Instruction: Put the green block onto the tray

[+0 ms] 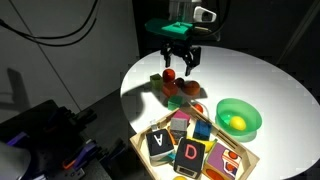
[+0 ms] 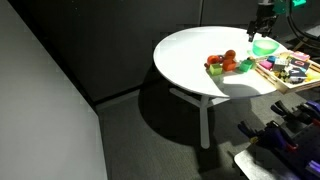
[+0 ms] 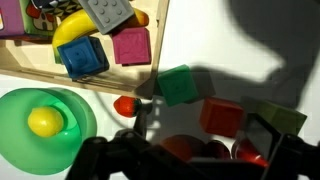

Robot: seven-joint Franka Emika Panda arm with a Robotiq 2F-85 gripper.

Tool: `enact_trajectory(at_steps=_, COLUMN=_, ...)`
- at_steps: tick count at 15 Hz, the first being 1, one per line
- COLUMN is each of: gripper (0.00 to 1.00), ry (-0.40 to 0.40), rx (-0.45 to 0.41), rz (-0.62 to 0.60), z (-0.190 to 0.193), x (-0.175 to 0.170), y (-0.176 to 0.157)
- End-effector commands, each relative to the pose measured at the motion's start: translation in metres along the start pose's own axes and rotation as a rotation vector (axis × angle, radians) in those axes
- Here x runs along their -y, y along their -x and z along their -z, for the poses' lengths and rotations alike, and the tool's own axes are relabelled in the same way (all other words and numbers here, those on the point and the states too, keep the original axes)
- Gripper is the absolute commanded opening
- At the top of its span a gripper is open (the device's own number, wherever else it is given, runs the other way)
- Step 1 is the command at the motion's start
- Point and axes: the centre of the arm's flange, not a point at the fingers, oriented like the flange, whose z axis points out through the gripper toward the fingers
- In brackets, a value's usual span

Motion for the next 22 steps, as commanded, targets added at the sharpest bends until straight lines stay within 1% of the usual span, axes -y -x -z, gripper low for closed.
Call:
enact_trajectory(at_steps=1, gripper=1.0, ry=0.013, rx=-0.023, rz=0.05, z=-0.013, x=-0.008, y=-0.004)
enact_trajectory(at_steps=2, gripper=1.0, ry=0.01, rx=-0.018, rz=0.057, z=-0.015, x=-0.008, y=-0.004)
enact_trajectory(at_steps=3, gripper=1.0, ry=0.005, rx=-0.007, rz=0.027, z=-0.014, x=-0.003, y=-0.003)
enact_trajectory(at_steps=11, gripper=1.0, ry=0.002, rx=0.0, rz=0.032, z=-0.021, x=-0.006, y=-0.007)
enact_trajectory(at_steps=17, gripper=1.0, ry=-0.004, rx=0.023, rz=0.055, z=-0.058, x=-0.014, y=-0.022)
enact_trajectory(at_steps=22, gripper=1.0, ry=0.004, rx=0.011, rz=0.115, z=-0.089, x=-0.005, y=-0.033)
